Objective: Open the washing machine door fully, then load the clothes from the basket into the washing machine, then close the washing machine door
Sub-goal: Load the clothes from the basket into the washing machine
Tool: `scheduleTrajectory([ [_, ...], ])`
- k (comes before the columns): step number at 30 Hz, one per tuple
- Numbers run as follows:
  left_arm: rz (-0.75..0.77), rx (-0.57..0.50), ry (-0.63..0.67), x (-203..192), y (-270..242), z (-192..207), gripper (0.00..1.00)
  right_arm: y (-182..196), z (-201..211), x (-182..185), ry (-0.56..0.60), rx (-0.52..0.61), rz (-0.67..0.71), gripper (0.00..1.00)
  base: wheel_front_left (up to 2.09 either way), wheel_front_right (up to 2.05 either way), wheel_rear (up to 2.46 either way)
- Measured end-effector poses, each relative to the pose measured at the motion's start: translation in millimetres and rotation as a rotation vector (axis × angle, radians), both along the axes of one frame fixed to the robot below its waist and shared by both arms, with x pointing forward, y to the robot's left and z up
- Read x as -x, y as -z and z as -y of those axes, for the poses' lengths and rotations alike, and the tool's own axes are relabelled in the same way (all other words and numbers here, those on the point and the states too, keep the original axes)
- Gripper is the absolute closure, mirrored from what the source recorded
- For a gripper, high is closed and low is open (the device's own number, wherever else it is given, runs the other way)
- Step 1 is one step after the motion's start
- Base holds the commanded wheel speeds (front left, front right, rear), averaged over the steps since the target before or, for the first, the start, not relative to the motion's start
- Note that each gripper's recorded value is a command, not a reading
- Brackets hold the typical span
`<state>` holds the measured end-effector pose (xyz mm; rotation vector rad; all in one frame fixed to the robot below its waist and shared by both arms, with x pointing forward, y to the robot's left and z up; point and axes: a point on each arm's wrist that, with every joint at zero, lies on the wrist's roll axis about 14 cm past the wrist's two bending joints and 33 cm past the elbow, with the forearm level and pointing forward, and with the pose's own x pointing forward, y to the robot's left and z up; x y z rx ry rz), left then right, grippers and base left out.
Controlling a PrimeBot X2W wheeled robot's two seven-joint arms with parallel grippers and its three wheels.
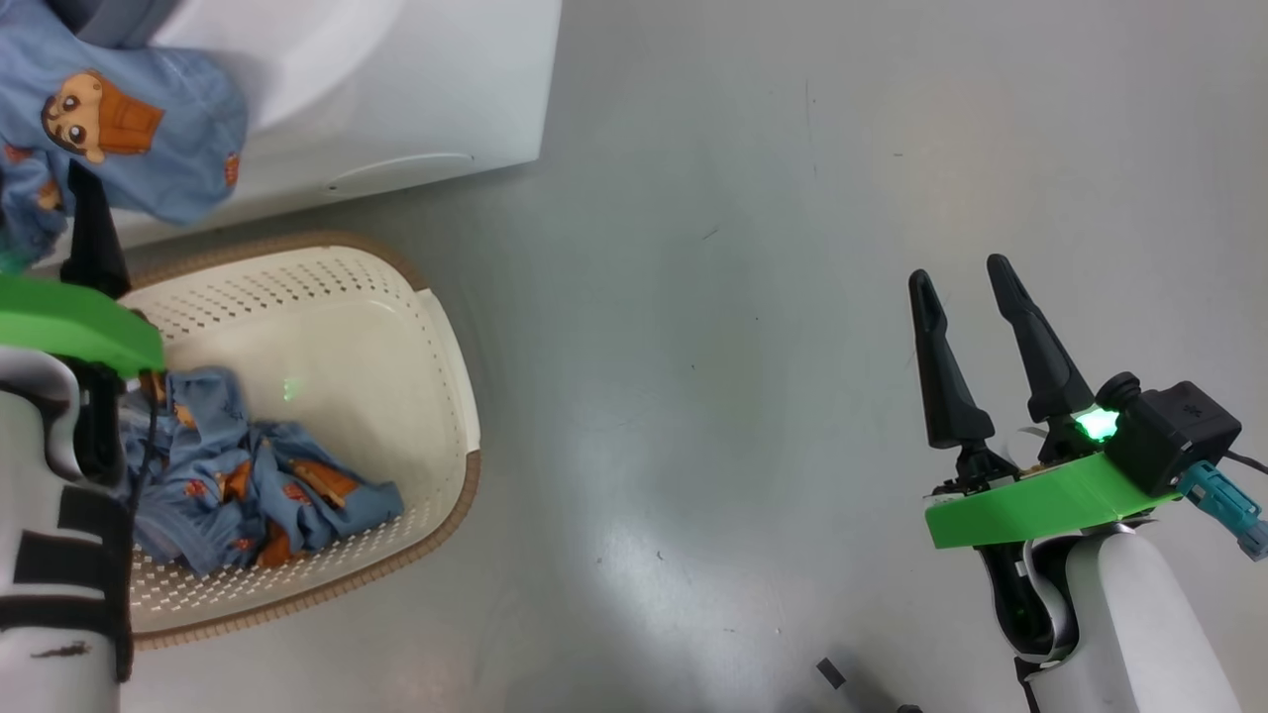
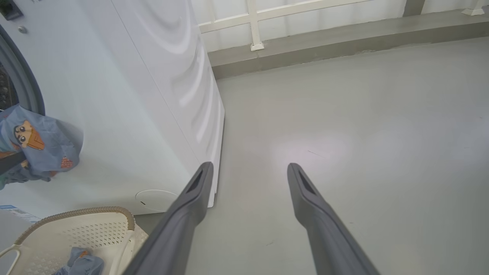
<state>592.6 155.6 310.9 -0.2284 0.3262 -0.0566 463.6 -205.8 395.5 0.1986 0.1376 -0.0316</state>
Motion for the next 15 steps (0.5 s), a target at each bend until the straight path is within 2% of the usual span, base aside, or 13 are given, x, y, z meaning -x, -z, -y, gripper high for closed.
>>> scheduleTrajectory([
  [13,-0.024,0.039,-0.044,-13,2,-3,0.0,3,-2,-1,-0.006,0.002,-0.005,0.0,0.0,0.0,0.0],
  [14,-0.025,0.04,-0.044,-14,2,-3,0.17,2,-2,-1,-0.009,0.005,-0.004,0.0,0.0,0.0,0.0],
  [15,-0.026,0.04,-0.045,-14,2,-3,0.66,2,-3,-1,-0.009,0.005,-0.003,0.0,0.0,0.0,0.0],
])
